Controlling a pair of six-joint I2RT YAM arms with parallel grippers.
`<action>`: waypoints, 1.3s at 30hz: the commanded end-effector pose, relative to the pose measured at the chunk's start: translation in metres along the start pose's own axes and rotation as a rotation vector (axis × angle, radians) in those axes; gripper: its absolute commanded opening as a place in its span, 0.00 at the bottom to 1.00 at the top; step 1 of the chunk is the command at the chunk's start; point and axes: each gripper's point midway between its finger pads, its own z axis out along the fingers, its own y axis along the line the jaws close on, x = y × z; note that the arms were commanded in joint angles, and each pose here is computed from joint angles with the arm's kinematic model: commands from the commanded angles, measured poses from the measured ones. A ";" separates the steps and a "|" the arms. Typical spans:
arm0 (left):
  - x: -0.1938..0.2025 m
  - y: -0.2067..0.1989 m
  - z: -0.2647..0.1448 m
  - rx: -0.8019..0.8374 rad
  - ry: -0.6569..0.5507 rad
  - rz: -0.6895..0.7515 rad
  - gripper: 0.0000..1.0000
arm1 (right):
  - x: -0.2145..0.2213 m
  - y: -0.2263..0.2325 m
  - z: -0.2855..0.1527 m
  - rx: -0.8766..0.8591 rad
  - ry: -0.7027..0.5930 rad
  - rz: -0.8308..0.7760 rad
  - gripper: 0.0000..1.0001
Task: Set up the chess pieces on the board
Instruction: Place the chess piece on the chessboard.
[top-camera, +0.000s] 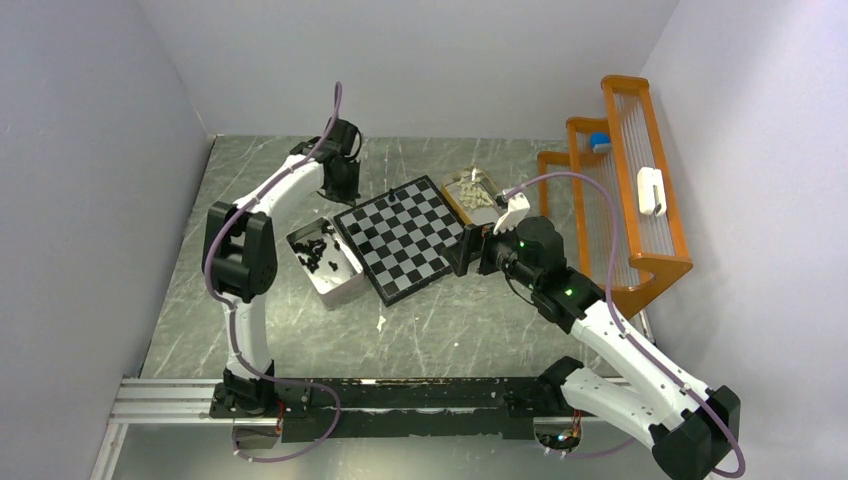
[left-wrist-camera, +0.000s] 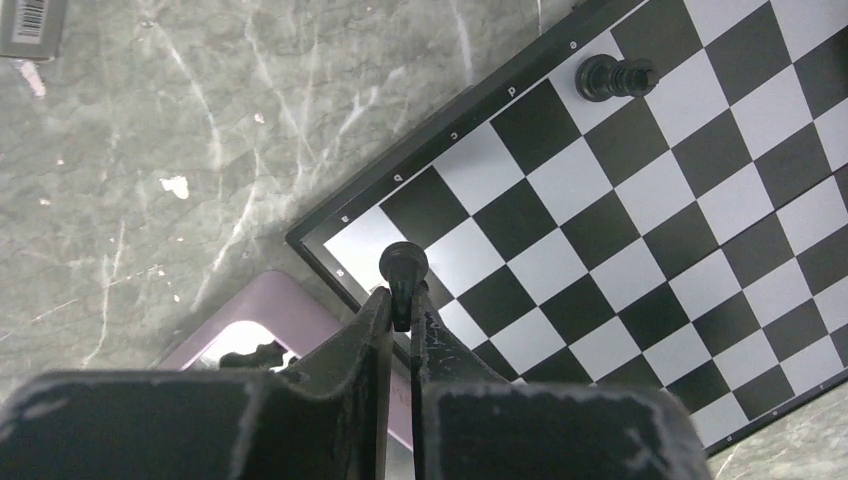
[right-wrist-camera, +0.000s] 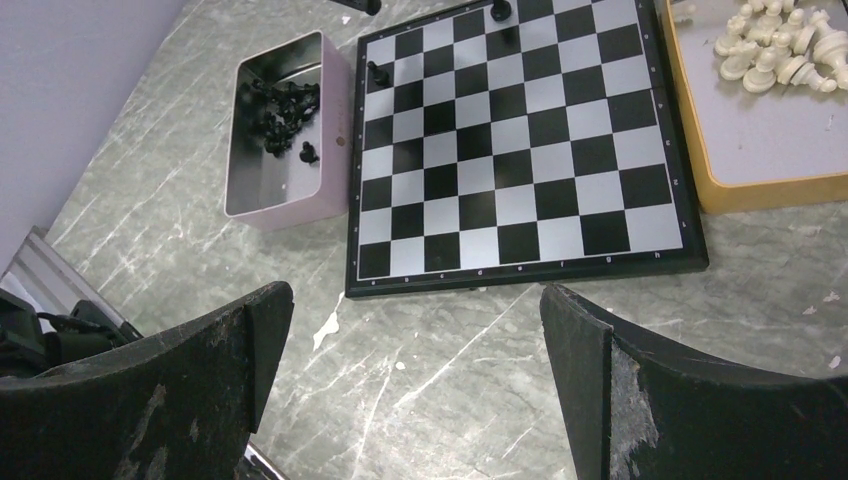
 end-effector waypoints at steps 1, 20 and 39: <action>-0.013 -0.009 0.006 0.001 -0.022 0.020 0.10 | -0.013 0.005 -0.002 -0.007 -0.029 0.000 1.00; 0.000 -0.010 0.036 -0.022 0.031 0.050 0.11 | -0.012 0.002 -0.002 0.005 -0.027 0.002 1.00; 0.014 -0.014 0.049 0.004 0.070 0.055 0.11 | -0.010 0.000 -0.001 0.014 -0.022 0.002 1.00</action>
